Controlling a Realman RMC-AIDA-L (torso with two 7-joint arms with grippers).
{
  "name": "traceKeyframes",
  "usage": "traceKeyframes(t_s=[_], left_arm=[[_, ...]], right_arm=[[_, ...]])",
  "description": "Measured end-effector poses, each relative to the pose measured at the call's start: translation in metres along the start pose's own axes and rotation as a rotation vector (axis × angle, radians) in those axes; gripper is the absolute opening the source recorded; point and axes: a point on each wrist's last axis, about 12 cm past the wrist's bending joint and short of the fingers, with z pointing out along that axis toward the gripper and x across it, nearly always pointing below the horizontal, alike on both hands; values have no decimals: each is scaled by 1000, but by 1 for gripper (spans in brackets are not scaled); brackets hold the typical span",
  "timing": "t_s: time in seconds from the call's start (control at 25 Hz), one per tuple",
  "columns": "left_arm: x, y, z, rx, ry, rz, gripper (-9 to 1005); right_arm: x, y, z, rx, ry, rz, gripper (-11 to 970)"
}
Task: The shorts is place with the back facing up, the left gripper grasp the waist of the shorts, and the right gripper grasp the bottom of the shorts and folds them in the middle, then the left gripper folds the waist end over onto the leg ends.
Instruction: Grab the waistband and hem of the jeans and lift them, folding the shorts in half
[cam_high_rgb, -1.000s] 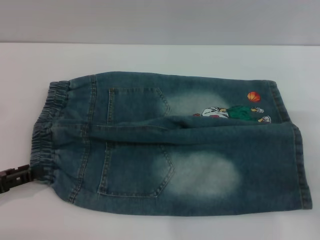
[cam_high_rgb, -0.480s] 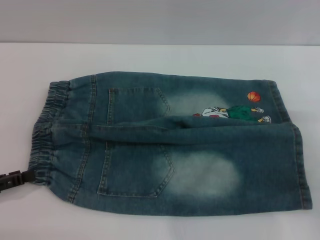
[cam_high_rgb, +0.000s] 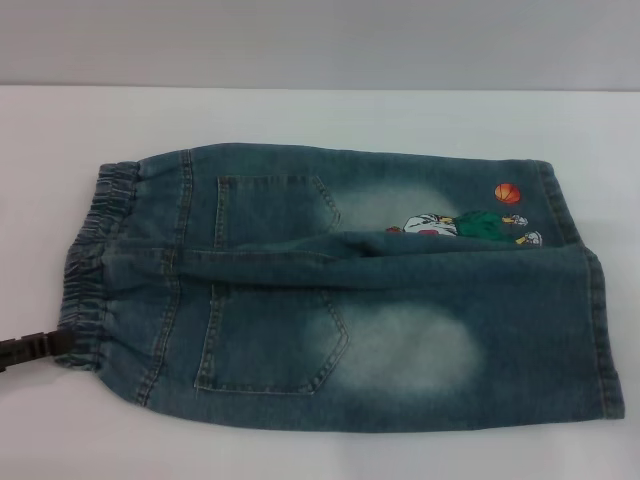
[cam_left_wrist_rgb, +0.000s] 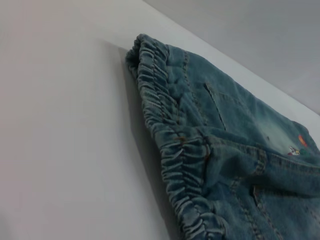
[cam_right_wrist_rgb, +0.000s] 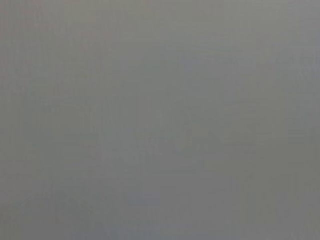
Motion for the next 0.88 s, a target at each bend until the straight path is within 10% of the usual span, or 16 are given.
traceKeyframes(t_s=[0.88], left_arm=[[1,-5,5,33,13,-8,727]], right_arm=[[-1,-3,-3,11,-5,-4,735]])
